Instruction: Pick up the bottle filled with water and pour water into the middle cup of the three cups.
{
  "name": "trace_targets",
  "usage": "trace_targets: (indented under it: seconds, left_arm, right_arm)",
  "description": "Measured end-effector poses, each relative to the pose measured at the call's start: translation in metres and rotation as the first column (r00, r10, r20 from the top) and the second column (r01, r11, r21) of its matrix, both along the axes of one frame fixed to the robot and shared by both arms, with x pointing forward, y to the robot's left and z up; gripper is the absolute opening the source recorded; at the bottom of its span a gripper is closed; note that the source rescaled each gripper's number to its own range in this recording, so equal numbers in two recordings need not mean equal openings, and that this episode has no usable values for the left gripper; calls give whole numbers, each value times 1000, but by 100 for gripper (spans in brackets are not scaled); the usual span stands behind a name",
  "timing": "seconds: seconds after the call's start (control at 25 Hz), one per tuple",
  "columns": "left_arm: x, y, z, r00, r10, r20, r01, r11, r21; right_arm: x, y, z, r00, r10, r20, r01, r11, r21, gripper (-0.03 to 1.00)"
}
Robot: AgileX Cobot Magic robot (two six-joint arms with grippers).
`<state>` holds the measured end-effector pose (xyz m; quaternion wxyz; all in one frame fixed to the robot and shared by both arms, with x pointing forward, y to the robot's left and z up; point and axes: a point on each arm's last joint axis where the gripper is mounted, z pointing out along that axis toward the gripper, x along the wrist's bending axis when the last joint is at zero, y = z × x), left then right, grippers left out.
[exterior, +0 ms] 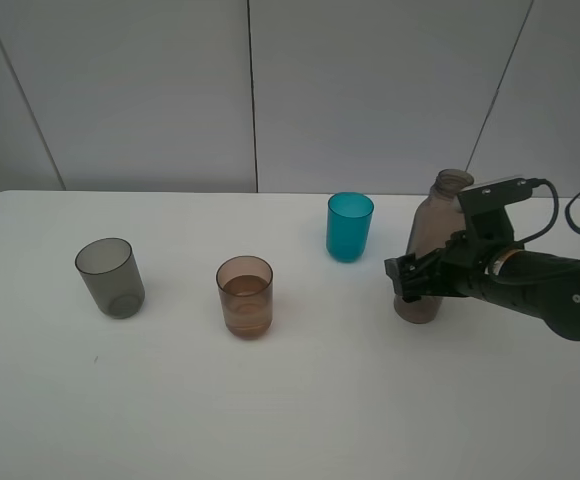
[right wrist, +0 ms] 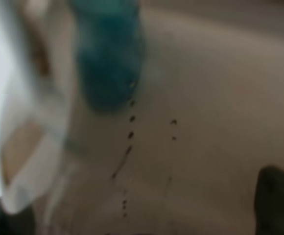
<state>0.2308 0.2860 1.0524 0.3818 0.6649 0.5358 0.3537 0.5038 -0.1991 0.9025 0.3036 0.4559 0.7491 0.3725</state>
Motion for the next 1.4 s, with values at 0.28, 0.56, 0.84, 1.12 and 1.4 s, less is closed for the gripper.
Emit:
trace_targets:
  seconds: [0.28,0.56,0.84,1.12,1.4]
  left_arm:
    - [0,0,0,1000,0,0,0,1000,0]
    - [0,0,0,1000,0,0,0,1000,0]
    - [0,0,0,1000,0,0,0,1000,0]
    - [0,0,0,1000,0,0,0,1000,0]
    - [0,0,0,1000,0,0,0,1000,0]
  right_arm:
    - [-1,0,0,1000,0,-20,-1,1000,-6,86]
    - [-8,-3,19,1000,5,-26,-5,1000,-7,86]
    - [-36,-16,26,999,-42,-1,42,999,30,86]
    - [-53,-25,27,995,-97,-33,99,993,66,98]
    - [-71,-29,53,991,-115,-64,122,983,136,100]
